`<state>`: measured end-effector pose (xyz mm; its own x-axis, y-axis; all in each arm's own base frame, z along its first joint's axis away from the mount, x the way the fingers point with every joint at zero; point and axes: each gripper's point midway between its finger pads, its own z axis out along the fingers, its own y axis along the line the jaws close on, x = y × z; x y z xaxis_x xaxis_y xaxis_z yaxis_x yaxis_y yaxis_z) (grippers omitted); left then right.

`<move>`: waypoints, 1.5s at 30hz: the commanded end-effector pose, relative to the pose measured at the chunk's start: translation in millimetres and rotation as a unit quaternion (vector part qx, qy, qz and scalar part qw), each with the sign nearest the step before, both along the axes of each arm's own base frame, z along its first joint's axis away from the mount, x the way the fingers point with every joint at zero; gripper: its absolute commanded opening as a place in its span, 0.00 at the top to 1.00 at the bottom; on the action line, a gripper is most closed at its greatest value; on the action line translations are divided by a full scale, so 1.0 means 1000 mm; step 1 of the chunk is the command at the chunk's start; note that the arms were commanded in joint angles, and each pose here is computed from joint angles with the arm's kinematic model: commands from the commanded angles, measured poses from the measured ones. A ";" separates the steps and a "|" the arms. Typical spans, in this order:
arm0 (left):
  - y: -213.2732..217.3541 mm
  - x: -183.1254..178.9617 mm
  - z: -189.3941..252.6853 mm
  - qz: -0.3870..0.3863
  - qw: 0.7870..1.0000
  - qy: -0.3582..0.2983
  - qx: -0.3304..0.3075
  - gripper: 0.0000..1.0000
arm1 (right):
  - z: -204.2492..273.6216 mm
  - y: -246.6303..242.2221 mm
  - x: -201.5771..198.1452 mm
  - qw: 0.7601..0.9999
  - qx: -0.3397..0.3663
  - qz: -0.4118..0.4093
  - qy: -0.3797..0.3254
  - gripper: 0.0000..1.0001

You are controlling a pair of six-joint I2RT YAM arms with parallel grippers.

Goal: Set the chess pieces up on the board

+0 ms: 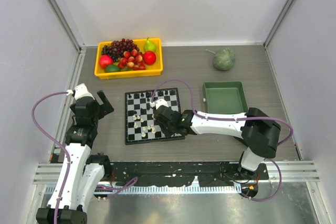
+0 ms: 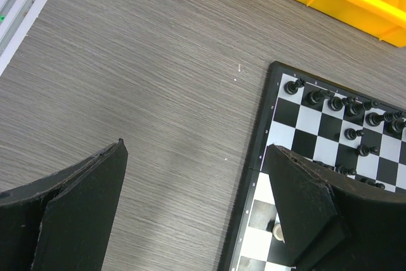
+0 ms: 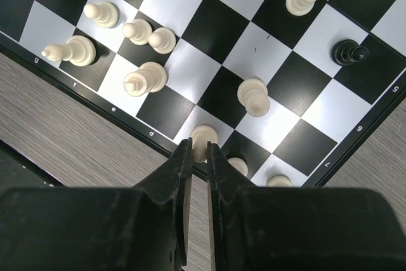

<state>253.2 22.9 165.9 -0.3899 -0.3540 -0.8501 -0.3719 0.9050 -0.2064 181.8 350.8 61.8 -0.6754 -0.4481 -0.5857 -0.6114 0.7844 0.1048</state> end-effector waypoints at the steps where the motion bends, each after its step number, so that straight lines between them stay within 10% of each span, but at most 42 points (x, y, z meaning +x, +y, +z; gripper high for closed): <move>1: 0.000 0.005 0.008 -0.001 1.000 -0.019 -0.001 0.01 | 0.003 0.008 -0.001 1.000 0.016 0.001 -0.003 0.86; 25: 0.001 0.004 0.007 0.000 1.000 -0.019 -0.001 0.01 | 0.058 0.008 0.033 0.996 0.056 -0.035 -0.064 0.54; 45: 0.002 0.004 0.005 0.003 1.000 -0.016 0.003 0.01 | 0.023 0.006 0.054 0.998 0.014 -0.050 -0.023 0.64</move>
